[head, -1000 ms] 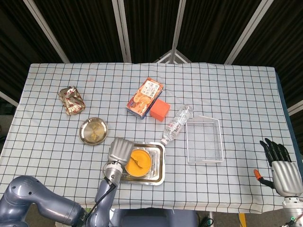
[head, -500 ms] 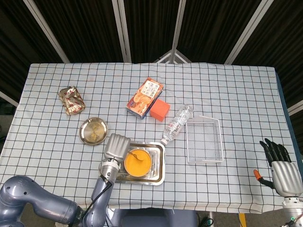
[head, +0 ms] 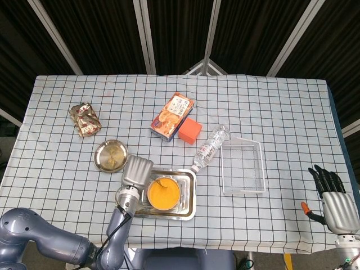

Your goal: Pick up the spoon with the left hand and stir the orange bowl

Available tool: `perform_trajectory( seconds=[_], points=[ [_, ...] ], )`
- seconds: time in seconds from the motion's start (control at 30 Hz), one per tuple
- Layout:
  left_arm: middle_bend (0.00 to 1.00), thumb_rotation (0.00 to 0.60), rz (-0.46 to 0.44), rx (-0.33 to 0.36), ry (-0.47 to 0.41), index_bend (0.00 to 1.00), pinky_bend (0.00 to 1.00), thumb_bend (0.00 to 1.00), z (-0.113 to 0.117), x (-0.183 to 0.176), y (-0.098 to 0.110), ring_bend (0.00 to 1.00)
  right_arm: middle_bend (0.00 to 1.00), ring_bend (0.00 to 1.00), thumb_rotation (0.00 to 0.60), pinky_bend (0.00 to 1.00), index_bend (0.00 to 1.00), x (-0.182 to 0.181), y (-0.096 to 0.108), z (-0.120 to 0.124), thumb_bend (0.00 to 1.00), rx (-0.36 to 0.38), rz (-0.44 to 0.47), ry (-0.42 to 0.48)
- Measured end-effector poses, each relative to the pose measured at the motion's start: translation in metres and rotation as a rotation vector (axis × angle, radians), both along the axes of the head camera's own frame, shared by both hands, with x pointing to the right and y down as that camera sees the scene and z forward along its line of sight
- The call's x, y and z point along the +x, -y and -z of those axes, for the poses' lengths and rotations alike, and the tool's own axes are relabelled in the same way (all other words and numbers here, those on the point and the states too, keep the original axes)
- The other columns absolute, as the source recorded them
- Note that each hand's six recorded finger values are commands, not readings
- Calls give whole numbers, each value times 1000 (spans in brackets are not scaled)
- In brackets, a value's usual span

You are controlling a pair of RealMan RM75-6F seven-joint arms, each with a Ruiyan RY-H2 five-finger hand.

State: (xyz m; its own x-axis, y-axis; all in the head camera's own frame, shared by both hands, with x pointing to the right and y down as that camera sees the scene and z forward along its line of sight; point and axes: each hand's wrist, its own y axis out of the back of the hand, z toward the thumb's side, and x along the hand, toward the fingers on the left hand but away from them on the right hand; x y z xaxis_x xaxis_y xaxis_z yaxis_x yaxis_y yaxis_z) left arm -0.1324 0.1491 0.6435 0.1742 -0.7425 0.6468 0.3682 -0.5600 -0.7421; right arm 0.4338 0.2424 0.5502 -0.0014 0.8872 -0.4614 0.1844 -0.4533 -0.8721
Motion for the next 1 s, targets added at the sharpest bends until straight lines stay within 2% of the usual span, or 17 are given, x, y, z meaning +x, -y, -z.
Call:
perform_trajectory(
  seconds=[0.3, 0.73, 1.0],
  points=[
    [1000, 600, -7, -9, 25, 876, 966, 792, -7, 6, -3, 921, 0, 0, 600, 0, 0, 0, 0, 0, 360, -2, 0, 3],
    [1000, 600, -60, -77, 63, 875, 966, 792, -7, 3, -20, 921, 0, 0, 600, 0, 0, -1, -1, 0, 360, -1, 2, -2],
    [1000, 600, -52, -74, 25, 876, 966, 793, 2, 2, -21, 921, 0, 0, 600, 0, 0, -1, -1, 0, 360, 0, 0, -3]
  ],
)
